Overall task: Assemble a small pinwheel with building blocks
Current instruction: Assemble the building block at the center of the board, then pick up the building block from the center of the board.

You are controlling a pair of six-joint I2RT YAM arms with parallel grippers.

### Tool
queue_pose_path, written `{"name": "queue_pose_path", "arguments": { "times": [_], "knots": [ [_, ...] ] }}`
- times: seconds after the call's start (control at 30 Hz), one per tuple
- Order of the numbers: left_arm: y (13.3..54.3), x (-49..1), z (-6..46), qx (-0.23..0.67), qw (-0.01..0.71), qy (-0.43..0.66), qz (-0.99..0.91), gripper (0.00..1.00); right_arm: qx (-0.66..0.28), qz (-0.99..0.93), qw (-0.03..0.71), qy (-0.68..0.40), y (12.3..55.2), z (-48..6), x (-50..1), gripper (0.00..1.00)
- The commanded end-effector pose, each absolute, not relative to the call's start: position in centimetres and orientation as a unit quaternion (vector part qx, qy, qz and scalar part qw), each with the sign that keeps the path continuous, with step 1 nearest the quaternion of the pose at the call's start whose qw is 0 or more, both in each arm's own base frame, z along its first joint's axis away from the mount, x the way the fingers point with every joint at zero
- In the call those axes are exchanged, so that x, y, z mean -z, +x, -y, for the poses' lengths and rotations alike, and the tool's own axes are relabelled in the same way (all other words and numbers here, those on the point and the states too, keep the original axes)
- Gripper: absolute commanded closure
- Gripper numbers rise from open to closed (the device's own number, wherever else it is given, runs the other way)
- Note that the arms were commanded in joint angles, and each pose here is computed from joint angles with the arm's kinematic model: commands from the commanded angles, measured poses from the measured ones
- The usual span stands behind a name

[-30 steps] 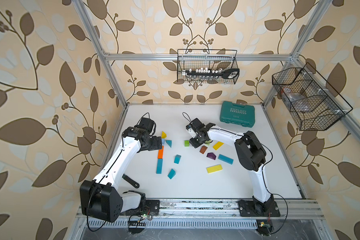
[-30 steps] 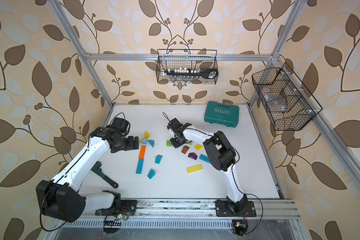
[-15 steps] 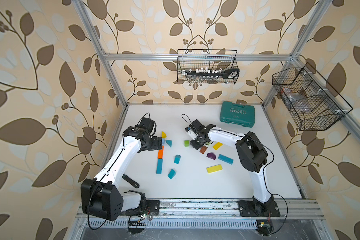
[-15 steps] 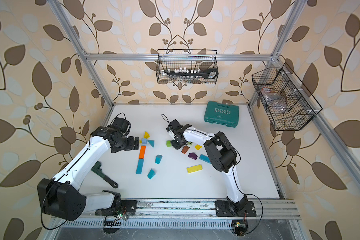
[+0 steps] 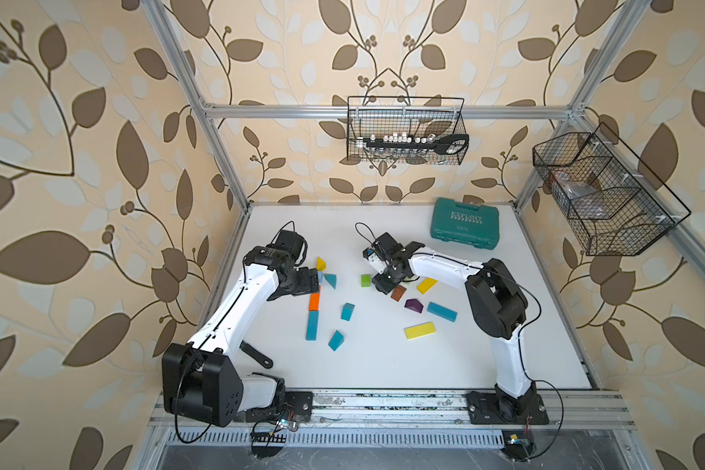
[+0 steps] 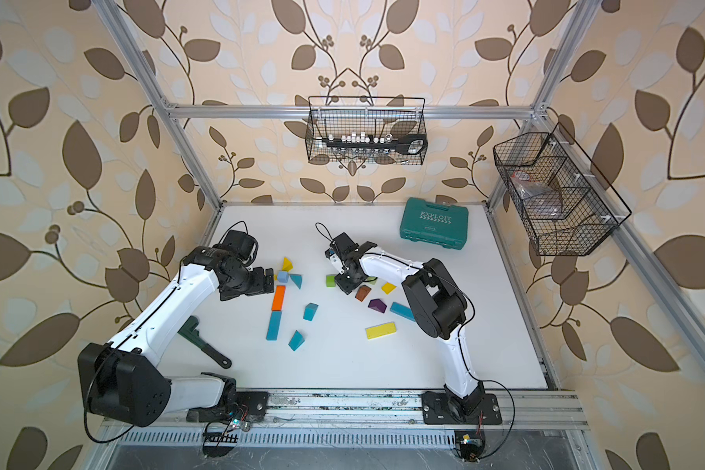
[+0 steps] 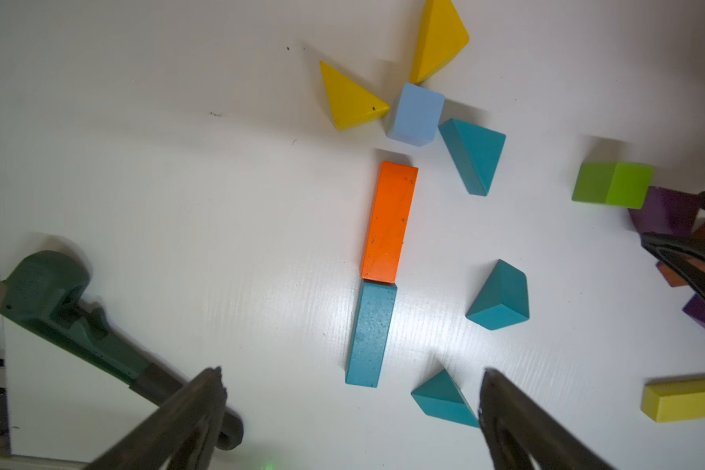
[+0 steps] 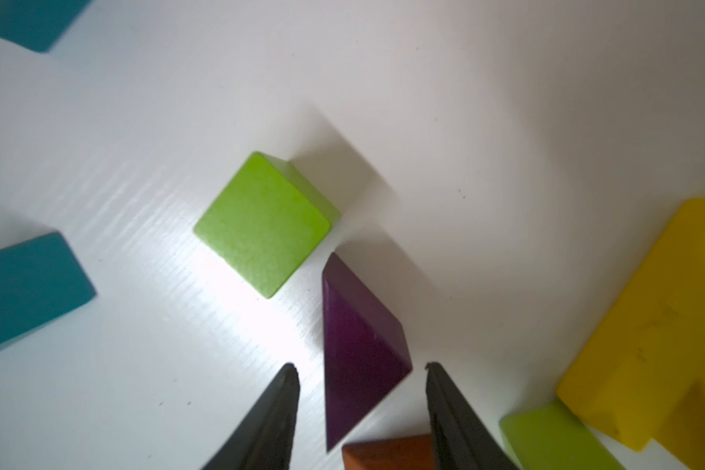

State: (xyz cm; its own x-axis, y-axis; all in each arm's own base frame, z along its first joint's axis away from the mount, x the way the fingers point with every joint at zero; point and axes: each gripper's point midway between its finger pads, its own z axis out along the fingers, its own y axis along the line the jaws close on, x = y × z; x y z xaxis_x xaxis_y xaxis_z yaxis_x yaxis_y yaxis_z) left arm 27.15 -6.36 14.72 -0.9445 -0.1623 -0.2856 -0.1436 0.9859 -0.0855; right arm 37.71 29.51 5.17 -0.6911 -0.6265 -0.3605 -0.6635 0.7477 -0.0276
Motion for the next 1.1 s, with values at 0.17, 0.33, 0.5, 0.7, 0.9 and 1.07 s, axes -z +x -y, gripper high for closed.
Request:
{"name": "queue_pose_path", "arguments": {
  "times": [0.17,0.33,0.5,0.7,0.9,1.07],
  "knots": [
    [25.0,-12.3,15.1,0.074,0.095,-0.002,-0.993,0.01,-0.111,-0.927,0.248,-0.257,36.1,-25.9,-12.1,0.37],
    [25.7,-9.6,19.2,0.073,0.047,0.054,-0.995,0.06,-0.157,-0.935,0.254,-0.191,34.5,-22.3,-11.7,0.08],
    [26.6,-7.2,20.1,0.057,0.02,0.045,-0.997,0.17,-0.187,-0.938,0.267,-0.122,34.0,-17.9,-11.7,0.0],
    [27.0,-5.1,21.0,0.045,-0.005,0.042,-0.998,0.28,-0.187,-0.932,0.293,-0.103,33.6,-15.3,-12.6,0.0],
    [26.6,-3.7,20.9,0.026,-0.021,0.043,-0.999,0.41,-0.196,-0.93,0.293,-0.099,33.4,-15.2,-12.7,0.0],
    [25.9,-3.0,20.8,0.036,-0.025,0.039,-0.998,0.57,-0.182,-0.937,0.29,-0.071,33.4,-14.3,-12.1,0.0]
  ]
}}
